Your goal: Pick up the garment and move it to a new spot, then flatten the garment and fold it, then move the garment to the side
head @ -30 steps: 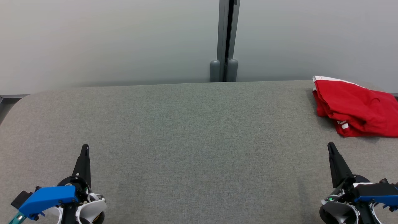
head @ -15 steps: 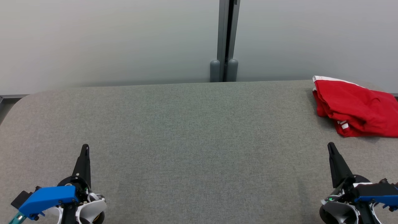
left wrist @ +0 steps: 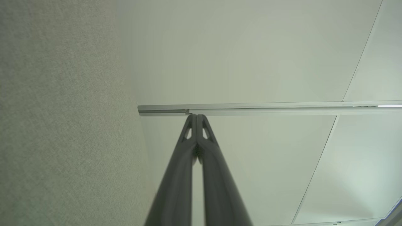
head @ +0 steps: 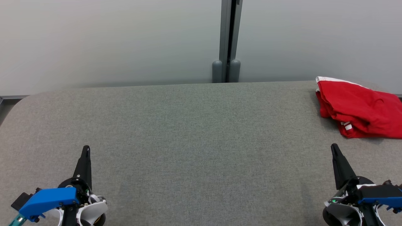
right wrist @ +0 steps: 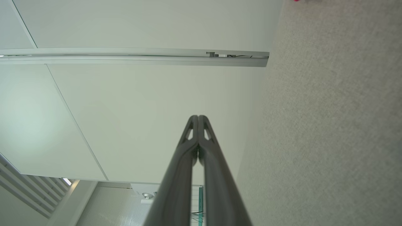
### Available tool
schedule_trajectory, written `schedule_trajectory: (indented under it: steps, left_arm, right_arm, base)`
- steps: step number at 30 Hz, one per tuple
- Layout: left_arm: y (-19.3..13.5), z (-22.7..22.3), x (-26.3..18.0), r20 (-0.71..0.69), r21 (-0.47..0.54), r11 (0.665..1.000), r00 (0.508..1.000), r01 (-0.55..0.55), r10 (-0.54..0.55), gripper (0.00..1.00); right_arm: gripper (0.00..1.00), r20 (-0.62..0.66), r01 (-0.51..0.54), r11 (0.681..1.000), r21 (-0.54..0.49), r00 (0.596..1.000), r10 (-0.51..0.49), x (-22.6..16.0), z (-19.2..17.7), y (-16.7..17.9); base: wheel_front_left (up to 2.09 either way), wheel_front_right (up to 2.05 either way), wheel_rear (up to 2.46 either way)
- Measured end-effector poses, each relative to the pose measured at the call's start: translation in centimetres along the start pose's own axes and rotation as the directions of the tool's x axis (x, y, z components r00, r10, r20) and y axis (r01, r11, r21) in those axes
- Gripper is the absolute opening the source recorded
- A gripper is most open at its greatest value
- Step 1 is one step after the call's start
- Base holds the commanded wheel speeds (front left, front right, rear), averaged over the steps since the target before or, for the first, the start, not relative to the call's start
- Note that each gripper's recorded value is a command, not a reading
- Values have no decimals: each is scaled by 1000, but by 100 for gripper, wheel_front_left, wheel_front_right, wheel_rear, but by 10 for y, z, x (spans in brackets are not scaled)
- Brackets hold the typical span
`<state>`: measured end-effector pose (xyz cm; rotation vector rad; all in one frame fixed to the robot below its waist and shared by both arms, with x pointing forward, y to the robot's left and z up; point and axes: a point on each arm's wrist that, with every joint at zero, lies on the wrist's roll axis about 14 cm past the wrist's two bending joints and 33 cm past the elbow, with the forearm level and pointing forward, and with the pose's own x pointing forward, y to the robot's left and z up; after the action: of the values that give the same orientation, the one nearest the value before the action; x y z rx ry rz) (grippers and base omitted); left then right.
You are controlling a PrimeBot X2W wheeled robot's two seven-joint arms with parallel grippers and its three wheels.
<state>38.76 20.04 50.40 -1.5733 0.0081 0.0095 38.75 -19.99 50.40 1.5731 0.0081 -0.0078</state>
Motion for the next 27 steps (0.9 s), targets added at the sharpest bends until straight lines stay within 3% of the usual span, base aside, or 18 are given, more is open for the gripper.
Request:
schedule_trajectory:
  steps: [27]
  left_arm:
    - [0, 0, 0, 0, 0, 1000, 1000, 0, 0, 0]
  right_arm:
    - [0, 0, 0, 1000, 0, 1000, 0, 0, 0, 0]
  base:
    - [0, 0, 0]
